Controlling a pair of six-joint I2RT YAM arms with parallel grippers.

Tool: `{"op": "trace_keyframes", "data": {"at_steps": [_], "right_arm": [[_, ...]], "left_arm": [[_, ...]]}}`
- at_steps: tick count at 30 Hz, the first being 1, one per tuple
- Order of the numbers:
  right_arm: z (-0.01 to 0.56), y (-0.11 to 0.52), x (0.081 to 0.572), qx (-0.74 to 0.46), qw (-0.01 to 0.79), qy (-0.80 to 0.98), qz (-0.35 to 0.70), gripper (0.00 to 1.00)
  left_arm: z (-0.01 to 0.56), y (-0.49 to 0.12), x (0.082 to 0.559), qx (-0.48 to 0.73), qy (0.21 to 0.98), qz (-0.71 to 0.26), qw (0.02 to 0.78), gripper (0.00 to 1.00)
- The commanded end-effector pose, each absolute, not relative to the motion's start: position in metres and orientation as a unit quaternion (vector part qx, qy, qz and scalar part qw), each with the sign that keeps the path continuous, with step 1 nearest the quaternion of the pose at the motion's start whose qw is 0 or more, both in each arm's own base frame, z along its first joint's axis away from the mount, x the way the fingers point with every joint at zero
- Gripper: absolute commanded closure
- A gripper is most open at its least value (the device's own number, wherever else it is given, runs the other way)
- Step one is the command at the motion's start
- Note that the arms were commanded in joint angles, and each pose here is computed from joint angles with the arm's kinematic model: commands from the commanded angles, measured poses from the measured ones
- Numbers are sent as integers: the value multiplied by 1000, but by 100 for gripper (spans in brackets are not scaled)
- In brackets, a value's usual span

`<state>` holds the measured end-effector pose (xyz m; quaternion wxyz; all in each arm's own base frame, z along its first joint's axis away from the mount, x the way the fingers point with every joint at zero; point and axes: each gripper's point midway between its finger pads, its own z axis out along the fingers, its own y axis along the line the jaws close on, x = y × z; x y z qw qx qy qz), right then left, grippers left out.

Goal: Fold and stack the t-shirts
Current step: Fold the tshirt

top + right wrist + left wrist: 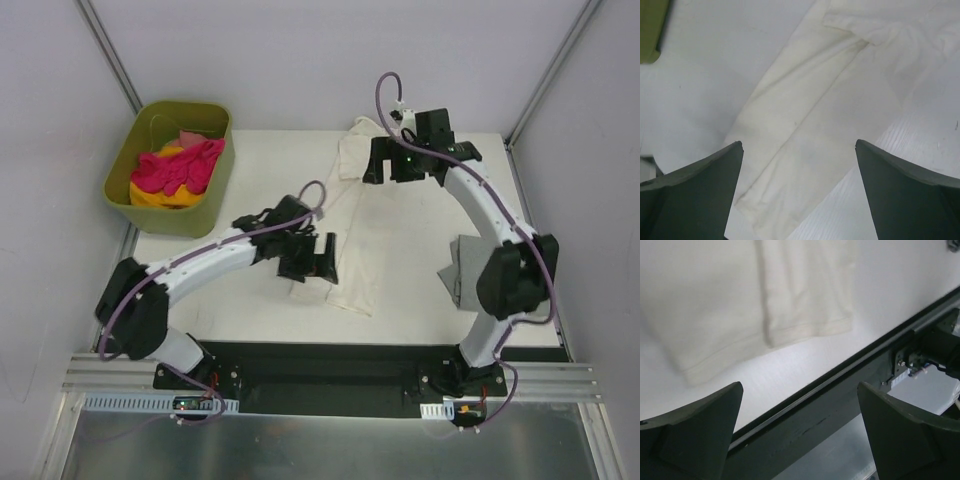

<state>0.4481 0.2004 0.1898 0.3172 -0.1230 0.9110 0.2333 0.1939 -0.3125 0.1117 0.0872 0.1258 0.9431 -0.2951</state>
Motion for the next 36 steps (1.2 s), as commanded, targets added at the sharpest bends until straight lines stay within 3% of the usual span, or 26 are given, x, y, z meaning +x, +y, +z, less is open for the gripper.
{"op": "trace_keyframes", "data": {"at_steps": [1, 7, 13, 16, 28, 36], "right_arm": [[208, 194, 398, -184, 360, 894, 191, 0], [160, 193, 311, -274, 326, 902, 74, 0], [125, 247, 210, -449, 257, 852, 80, 2], [115, 261, 186, -492, 242, 833, 78, 3], [66, 301, 174, -545, 186, 811, 99, 31], [34, 305, 190, -551, 179, 813, 61, 37]], "left_arm": [[96, -223, 197, -9, 962, -250, 106, 1], [80, -182, 196, -91, 961, -238, 106, 1], [73, -183, 199, -107, 962, -236, 82, 1], [70, -174, 202, -127, 960, -234, 85, 1], [47, -126, 197, -232, 945, -217, 73, 1], [41, -110, 197, -277, 935, -213, 69, 1]]}}
